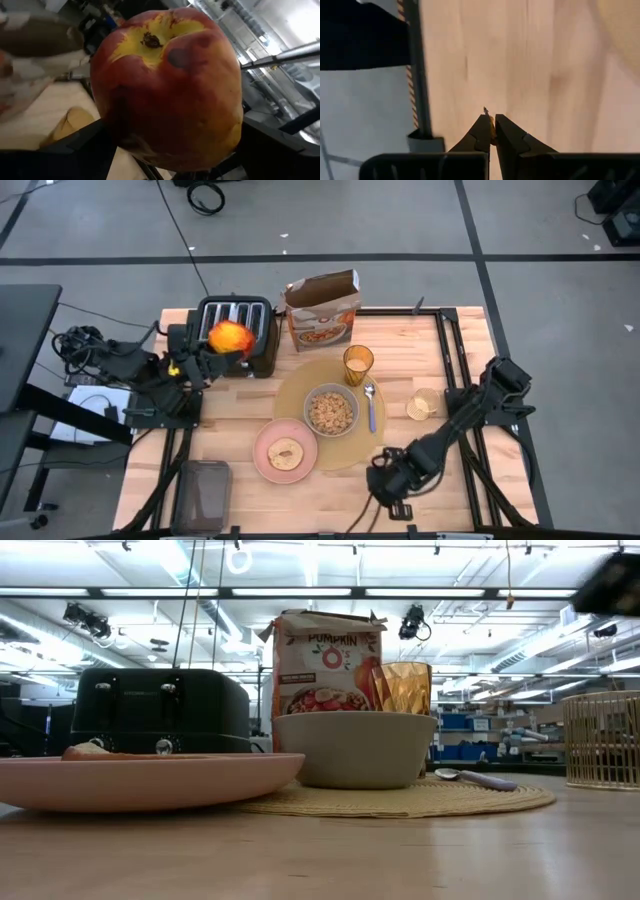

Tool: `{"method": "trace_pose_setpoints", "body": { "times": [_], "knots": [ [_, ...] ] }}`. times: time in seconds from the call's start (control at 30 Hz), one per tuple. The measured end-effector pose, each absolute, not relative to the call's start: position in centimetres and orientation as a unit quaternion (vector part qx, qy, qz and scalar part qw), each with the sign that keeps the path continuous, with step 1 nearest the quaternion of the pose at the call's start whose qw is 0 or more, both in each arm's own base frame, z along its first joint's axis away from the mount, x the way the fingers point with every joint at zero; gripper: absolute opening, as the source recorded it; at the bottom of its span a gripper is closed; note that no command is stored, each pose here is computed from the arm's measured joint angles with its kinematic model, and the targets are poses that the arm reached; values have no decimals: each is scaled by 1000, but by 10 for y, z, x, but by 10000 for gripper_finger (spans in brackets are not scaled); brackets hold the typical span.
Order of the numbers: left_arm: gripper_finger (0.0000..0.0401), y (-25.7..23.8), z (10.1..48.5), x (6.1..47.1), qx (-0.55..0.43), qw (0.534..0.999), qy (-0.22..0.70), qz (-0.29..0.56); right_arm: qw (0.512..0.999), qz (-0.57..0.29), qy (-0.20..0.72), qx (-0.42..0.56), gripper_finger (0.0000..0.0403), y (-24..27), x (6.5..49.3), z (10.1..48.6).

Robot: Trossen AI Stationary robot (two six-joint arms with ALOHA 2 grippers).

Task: Arrange a breakfast setting
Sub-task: Put the apple from the black bin on the brown table mat to the top left of the gray bowl

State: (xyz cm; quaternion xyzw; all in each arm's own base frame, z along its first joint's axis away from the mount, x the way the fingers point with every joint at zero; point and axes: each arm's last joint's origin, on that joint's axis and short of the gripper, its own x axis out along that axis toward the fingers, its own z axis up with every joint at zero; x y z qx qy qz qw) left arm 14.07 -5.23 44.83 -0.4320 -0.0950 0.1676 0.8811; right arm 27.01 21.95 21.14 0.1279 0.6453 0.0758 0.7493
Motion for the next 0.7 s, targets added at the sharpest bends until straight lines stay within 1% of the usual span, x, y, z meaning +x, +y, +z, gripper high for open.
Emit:
{"method": "trace_pose_setpoints", "body": {
  "times": [0.13,0.2,0.37,0.53,0.7],
  "knots": [
    [357,-57,439,153,-467,864,-77,175,766,32,634,105,16,221,260,198],
    [357,-62,435,162,-483,858,-63,161,769,17,635,69,16,218,256,192],
    [357,-74,428,182,-499,860,-20,107,769,22,638,-8,16,212,248,177],
    [357,-78,427,187,-487,869,-8,92,769,57,635,-54,19,209,246,168],
    [357,-75,431,182,-477,874,-17,88,785,97,610,-57,32,212,249,163]
  ]
}}
